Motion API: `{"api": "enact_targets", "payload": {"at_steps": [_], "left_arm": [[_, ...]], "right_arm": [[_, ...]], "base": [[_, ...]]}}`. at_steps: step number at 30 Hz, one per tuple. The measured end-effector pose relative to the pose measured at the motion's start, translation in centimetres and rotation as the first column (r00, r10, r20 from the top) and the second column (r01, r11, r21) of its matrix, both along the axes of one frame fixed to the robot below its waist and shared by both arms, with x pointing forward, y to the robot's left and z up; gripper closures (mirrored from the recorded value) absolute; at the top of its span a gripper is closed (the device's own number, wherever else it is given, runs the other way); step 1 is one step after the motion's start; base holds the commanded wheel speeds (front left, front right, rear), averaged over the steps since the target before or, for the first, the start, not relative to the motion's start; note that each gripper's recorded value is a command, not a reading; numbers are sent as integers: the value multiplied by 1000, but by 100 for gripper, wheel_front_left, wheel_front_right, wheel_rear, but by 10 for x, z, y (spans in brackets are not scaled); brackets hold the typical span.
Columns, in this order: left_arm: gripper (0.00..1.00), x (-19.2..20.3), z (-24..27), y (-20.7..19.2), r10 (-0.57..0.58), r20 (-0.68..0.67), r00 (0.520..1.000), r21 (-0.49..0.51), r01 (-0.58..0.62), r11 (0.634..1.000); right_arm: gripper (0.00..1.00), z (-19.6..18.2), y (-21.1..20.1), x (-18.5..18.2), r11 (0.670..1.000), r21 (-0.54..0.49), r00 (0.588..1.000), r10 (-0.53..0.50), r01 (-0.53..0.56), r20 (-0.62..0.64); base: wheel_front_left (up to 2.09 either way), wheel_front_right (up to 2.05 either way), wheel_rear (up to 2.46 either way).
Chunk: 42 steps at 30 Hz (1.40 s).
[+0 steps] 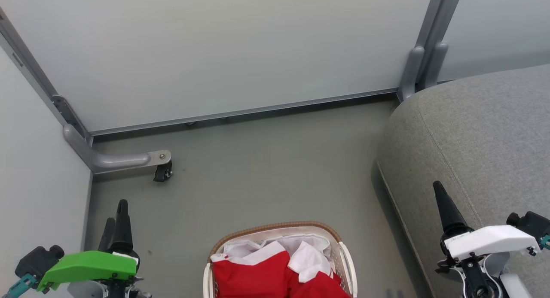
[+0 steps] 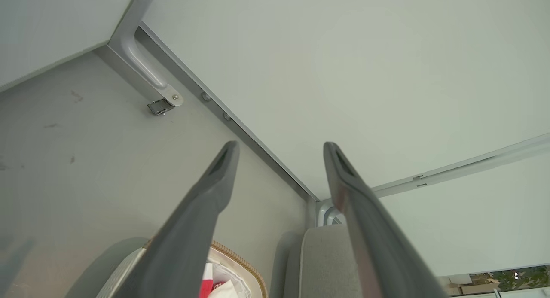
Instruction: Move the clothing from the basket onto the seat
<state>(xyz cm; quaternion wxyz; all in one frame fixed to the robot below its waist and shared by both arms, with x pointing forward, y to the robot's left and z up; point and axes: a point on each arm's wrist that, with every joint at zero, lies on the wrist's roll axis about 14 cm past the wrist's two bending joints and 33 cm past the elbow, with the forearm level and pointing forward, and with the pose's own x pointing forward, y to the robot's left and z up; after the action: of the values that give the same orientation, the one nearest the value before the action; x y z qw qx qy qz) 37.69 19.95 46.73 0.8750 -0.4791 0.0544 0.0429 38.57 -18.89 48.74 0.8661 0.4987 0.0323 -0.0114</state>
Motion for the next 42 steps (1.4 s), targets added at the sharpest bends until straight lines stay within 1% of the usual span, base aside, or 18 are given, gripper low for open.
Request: {"api": "enact_targets", "payload": {"at_steps": [6, 15, 22, 25, 32, 42], "left_arm": [[0, 1, 2, -3, -21, 6, 1000, 105, 21, 994], [0, 1, 1, -10, -66, 4, 998, 254, 62, 965], [0, 1, 1, -13, -78, -1, 997, 351, 73, 934], [0, 2, 2, -12, -79, -3, 997, 398, 74, 915], [0, 3, 4, -13, -96, 3, 995, 481, 83, 873], [0, 2, 4, -17, -123, 4, 992, 577, 98, 811]], "right_arm": [[0, 5, 1, 3, 995, -98, 1000, 8, -6, 20], [0, 9, 7, 6, 971, -239, 999, 32, -22, 38], [0, 13, 10, 7, 935, -355, 997, 51, -28, 55], [0, 15, 12, 7, 917, -398, 996, 60, -30, 63], [0, 22, 14, 10, 878, -478, 993, 73, -22, 89], [0, 25, 23, 13, 809, -587, 988, 115, -33, 104]], "base": [[0, 0, 0], [0, 0, 0], [0, 0, 0], [0, 0, 0], [0, 0, 0], [0, 0, 0]]}}
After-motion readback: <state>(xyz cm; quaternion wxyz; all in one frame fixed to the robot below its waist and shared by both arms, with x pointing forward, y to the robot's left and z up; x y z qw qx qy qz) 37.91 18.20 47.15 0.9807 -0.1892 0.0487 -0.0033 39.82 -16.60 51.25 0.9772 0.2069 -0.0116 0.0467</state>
